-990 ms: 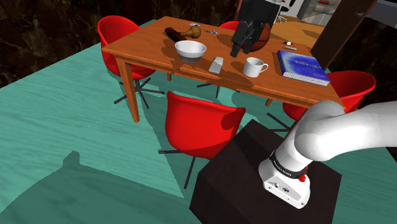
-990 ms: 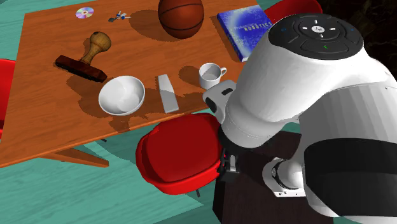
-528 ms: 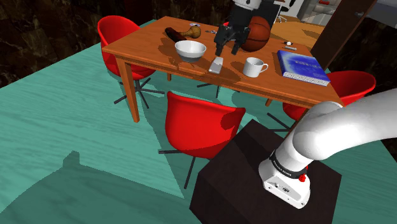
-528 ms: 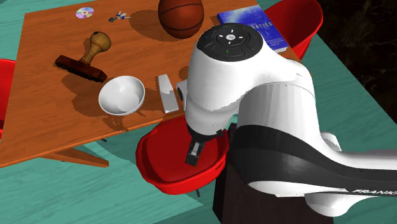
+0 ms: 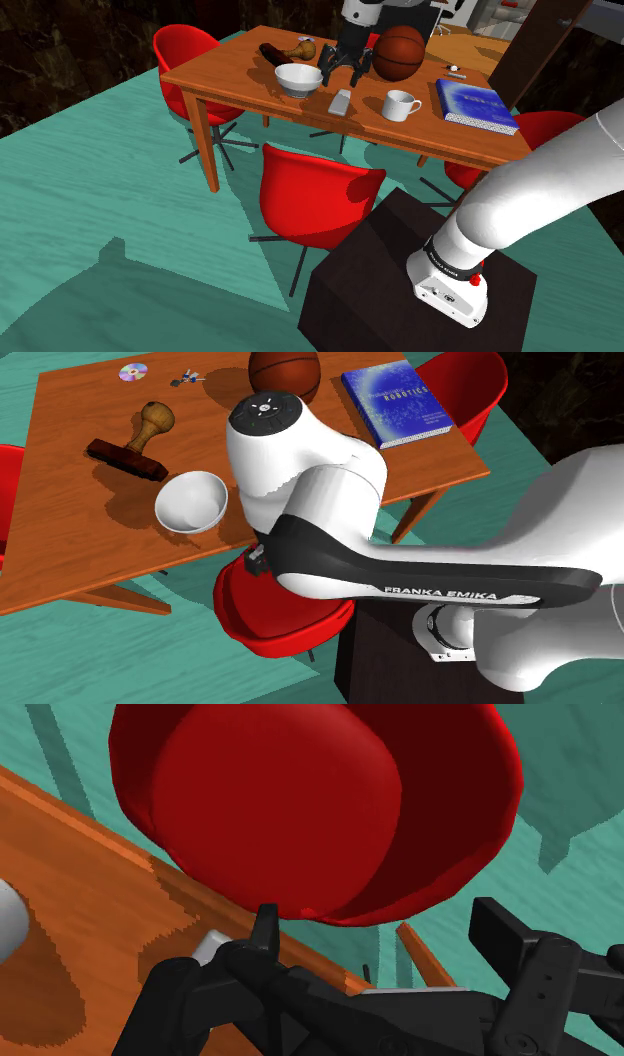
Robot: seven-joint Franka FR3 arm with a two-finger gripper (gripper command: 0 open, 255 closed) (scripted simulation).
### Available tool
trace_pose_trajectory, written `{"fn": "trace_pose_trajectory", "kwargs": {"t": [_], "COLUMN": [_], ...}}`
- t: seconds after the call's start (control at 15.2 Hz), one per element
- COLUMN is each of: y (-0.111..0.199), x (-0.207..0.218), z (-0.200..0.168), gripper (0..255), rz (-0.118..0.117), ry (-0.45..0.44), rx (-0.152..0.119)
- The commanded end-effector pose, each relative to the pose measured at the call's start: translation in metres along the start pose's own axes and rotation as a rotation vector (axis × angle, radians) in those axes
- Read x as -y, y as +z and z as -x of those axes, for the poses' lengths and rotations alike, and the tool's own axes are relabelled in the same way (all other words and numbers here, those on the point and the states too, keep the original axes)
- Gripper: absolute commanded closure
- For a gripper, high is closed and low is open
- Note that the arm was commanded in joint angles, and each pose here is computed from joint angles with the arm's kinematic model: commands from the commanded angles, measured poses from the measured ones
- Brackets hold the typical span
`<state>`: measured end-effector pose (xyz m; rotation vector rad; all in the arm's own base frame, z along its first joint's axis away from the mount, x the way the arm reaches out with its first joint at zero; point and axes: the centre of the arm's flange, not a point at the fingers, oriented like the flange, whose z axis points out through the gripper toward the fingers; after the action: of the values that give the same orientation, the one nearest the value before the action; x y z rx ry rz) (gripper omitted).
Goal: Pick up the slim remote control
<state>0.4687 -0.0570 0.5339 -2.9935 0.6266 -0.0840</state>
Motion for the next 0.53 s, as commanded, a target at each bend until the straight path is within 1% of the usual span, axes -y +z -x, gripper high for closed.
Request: {"fn": "trace_pose_trajectory", "kwargs": {"t": [0.0,0.46], "y": [0.011,0.050], "x": [-0.009,-0.045], "z": [-0.024,-0.098], "gripper": [0,0], "rz": [0.010,0.044], "ry": [0.065,0.284], "rx": [0.001,0.006]}}
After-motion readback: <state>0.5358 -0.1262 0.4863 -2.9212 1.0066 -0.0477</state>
